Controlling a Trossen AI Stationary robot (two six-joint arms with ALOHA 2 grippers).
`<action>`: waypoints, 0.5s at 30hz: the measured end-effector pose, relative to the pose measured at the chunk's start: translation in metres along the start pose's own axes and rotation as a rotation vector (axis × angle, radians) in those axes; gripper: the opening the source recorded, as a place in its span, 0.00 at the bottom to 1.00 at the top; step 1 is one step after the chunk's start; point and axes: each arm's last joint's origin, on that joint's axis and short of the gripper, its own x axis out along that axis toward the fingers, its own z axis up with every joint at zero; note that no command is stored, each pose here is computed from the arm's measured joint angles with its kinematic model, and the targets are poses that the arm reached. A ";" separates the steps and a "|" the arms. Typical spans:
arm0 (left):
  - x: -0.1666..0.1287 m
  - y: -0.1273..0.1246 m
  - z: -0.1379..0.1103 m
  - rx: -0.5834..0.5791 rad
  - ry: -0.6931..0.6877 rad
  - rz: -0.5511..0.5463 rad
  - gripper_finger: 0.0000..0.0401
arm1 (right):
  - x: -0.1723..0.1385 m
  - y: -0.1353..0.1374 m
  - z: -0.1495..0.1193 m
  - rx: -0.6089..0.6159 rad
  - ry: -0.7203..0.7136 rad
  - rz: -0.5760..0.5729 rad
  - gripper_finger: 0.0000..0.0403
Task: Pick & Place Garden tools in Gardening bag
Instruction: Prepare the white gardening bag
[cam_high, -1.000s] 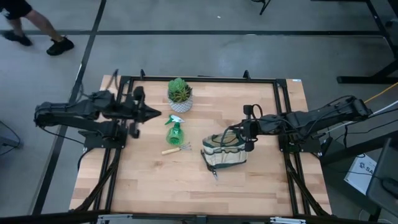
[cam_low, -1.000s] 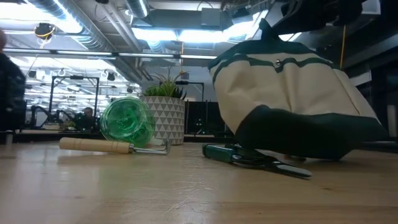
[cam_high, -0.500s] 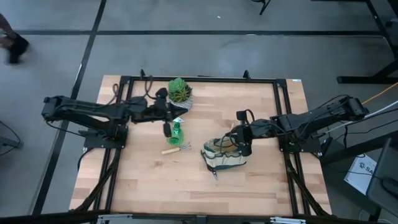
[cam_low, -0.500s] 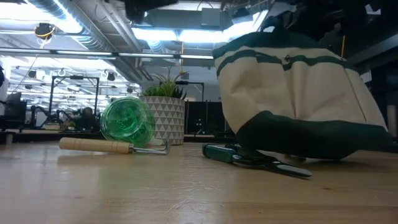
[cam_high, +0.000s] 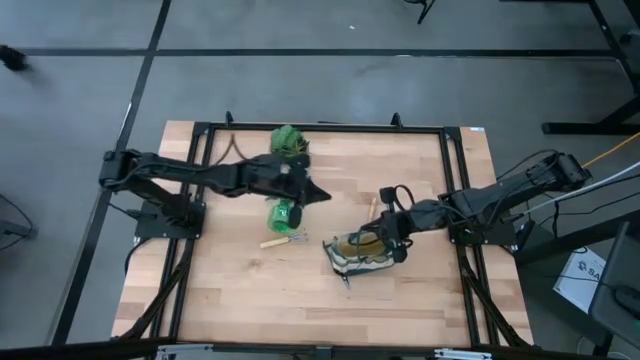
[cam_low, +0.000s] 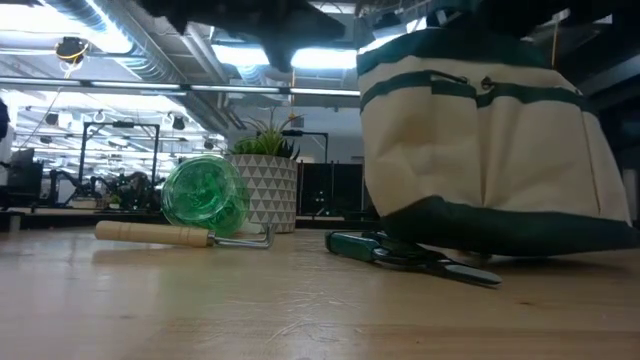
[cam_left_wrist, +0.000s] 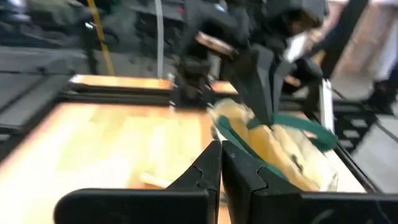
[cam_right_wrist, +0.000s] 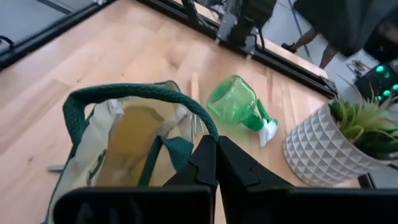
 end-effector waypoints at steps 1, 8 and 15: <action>0.006 0.000 0.000 0.009 0.023 -0.009 0.02 | 0.000 0.001 0.001 -0.001 -0.006 0.003 0.01; 0.039 -0.011 0.003 0.103 0.175 -0.085 0.04 | -0.003 0.003 0.007 -0.004 -0.022 -0.057 0.01; 0.056 -0.040 0.004 0.210 0.204 -0.249 0.11 | -0.005 0.007 0.012 -0.012 -0.036 -0.049 0.02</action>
